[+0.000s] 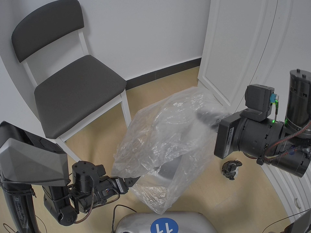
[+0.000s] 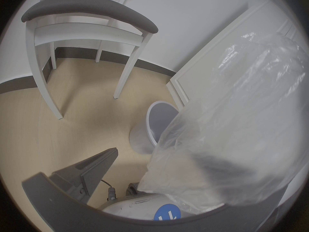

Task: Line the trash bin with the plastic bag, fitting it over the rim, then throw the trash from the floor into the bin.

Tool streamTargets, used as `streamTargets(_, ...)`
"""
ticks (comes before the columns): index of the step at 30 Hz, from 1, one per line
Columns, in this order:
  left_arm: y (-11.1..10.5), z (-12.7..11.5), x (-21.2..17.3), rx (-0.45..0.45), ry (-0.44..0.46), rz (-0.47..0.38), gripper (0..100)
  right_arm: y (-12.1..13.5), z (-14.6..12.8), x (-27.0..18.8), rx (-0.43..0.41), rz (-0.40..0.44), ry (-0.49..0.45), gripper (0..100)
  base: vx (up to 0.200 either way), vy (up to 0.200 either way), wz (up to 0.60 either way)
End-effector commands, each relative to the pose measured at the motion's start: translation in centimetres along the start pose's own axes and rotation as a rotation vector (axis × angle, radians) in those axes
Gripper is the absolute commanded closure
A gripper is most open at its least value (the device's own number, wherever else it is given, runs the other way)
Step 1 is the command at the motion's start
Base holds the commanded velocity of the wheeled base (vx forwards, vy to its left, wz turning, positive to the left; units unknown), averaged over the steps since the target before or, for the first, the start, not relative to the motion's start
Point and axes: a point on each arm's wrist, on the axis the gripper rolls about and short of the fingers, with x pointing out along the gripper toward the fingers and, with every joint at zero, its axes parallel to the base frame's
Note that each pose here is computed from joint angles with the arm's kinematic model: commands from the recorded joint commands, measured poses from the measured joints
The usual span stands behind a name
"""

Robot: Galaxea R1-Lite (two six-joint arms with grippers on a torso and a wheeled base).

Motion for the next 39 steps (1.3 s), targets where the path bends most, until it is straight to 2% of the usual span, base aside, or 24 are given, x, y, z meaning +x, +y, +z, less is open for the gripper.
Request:
streamTargets(1, 0.0, 0.0, 0.0, 0.0, -0.001, -0.001, 100, 0.0, 0.0, 0.0, 0.0, 0.001, 0.0, 100, 0.0, 0.0, 0.0)
streamTargets(13, -0.1, -0.1, 0.1, 0.002, 0.0, 0.0, 100, -0.1, -0.1, -0.1, 0.006, 0.002, -0.004, 100, 0.0, 0.0, 0.0)
streamTargets(15, -0.1, 0.2, -0.1, 0.001, -0.013, -0.002, 100, -1.0, -0.6, -0.2, 0.02, -0.029, 0.011, 100, 0.0, 0.0, 0.0)
streamTargets(21, -1.0, 1.7, -1.2, 0.014, -0.087, -0.019, 100, -3.3, -1.9, -1.6, 0.057, -0.09, 0.035, 100, 0.0, 0.0, 0.0)
streamTargets(24, -1.8, 2.9, -1.8, 0.025, -0.152, -0.035, 100, -5.4, -3.4, -3.0, 0.13, -0.161, 0.053, 100, 0.0, 0.0, 0.0)
streamTargets(29, -3.4, 4.7, -2.9, 0.05, -0.237, -0.103, 100, -7.2, -5.1, -3.6, 0.215, -0.175, 0.052, 100, 0.0, 0.0, 0.0)
streamTargets(33, -4.5, 5.7, -3.4, 0.117, -0.286, -0.148, 100, -8.8, -6.8, -3.7, 0.223, -0.211, 0.06, 100, 0.0, 0.0, 0.0)
streamTargets(39, -3.7, 6.3, -3.3, 0.243, -0.276, -0.162, 100, -10.2, -7.5, -3.6, 0.206, -0.281, 0.083, 100, 0.0, 0.0, 0.0)
